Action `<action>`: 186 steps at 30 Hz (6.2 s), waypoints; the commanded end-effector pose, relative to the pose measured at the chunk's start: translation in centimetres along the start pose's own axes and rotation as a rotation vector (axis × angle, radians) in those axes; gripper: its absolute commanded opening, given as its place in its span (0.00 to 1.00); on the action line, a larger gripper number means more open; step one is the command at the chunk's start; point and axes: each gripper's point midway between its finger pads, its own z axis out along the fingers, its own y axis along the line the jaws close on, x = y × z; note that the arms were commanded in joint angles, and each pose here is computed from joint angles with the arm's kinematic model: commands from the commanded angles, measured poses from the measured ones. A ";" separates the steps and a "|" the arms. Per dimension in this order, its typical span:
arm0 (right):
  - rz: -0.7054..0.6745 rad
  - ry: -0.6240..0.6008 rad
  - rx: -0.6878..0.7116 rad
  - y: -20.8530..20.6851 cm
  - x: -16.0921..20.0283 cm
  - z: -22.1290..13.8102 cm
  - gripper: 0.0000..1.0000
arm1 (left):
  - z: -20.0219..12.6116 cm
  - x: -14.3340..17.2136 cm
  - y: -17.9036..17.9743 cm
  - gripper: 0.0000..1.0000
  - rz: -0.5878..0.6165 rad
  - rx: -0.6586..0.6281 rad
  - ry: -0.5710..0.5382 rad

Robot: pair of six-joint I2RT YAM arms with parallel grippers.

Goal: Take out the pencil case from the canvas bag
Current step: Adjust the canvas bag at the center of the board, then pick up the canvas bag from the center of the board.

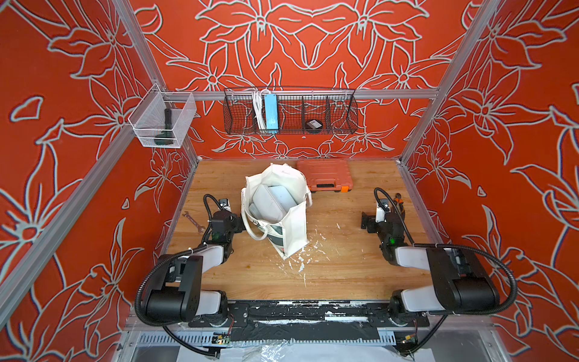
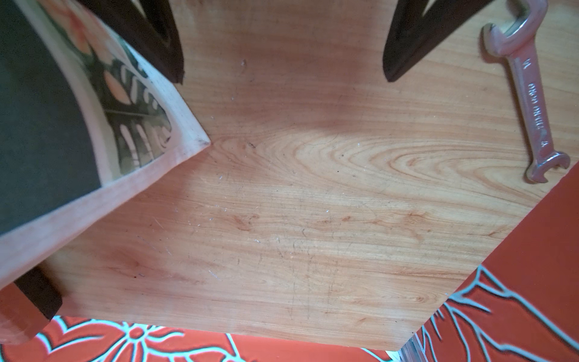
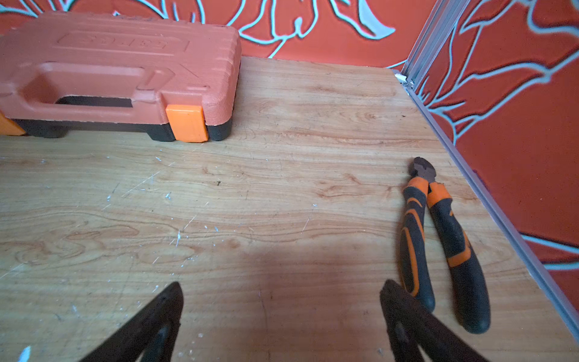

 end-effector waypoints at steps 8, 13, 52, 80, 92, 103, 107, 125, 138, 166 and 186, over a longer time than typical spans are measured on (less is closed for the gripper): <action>-0.009 -0.030 -0.011 0.2 -1.2 0.1 0.98 | -0.1 -1.0 0.1 0.99 -0.017 -0.004 -0.023; -0.009 -0.031 -0.011 0.2 -1.3 0.1 0.98 | -0.1 -1.0 0.1 0.98 -0.018 -0.004 -0.024; 0.355 0.260 0.017 -0.7 -4.7 -9.3 0.98 | -4.9 -10.7 9.9 0.98 -0.188 -0.390 0.200; 0.613 0.447 -0.118 2.6 -3.9 -14.1 0.98 | -14.8 -15.0 1.9 0.98 -0.340 0.044 0.415; 0.622 0.599 -0.045 2.3 1.0 -14.8 0.99 | -15.3 -14.7 -2.0 0.98 -0.363 0.179 0.538; 0.605 0.571 -0.038 1.9 -0.3 -15.4 0.99 | -15.7 -12.6 -6.3 0.98 -0.325 0.289 0.664; 0.630 0.538 -0.055 2.1 -1.1 -15.3 0.99 | -15.7 -11.8 -7.2 0.98 -0.219 0.267 0.660; 0.658 0.555 -0.049 2.2 -0.9 -15.4 0.99 | -13.0 -10.1 -6.8 0.33 -0.062 0.196 0.704; 0.652 0.551 -0.022 1.9 -0.9 -15.6 0.99 | -10.9 -14.6 -6.4 0.00 0.003 0.154 0.564; 0.647 0.593 -0.050 2.9 0.1 -14.6 0.99 | -6.7 -22.3 -4.3 0.98 -0.049 0.101 0.518; 0.651 0.605 -0.044 3.2 0.7 -14.8 0.99 | -13.6 -15.5 -5.6 0.98 -0.123 0.255 0.700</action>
